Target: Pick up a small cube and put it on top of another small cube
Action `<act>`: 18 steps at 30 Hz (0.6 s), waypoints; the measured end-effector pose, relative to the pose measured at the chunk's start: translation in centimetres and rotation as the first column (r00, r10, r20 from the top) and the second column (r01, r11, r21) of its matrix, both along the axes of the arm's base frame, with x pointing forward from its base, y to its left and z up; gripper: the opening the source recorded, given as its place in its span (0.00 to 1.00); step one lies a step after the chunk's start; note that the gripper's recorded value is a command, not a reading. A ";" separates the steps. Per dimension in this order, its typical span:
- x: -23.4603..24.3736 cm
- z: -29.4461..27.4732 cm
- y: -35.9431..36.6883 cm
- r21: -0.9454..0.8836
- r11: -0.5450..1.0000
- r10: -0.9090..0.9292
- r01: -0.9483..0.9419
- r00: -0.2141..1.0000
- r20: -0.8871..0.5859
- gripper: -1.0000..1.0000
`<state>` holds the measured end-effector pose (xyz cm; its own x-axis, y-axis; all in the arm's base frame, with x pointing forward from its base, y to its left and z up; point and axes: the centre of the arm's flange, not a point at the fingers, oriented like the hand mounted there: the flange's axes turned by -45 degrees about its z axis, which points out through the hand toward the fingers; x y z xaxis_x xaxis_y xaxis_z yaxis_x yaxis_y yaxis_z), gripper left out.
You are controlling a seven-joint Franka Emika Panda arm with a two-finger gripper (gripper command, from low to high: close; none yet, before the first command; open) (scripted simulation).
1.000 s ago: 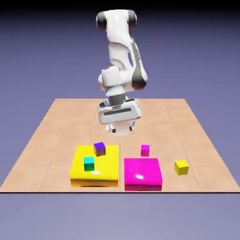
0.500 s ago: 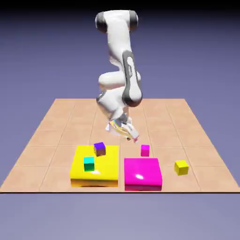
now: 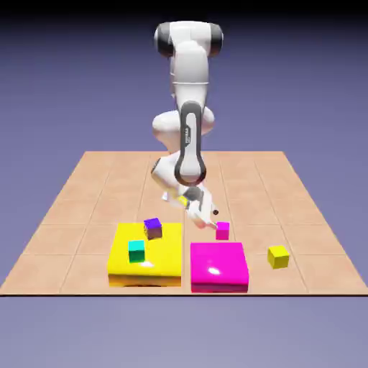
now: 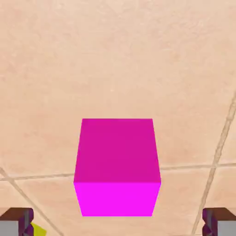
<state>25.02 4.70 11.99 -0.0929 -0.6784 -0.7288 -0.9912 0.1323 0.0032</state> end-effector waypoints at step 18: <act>0.7 2.7 -1.3 0.013 0.999 0.048 -0.049 0.998 0.028 0.00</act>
<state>25.67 3.35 14.70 -0.0400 -0.6717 -0.7397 -0.9962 0.0844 -0.0227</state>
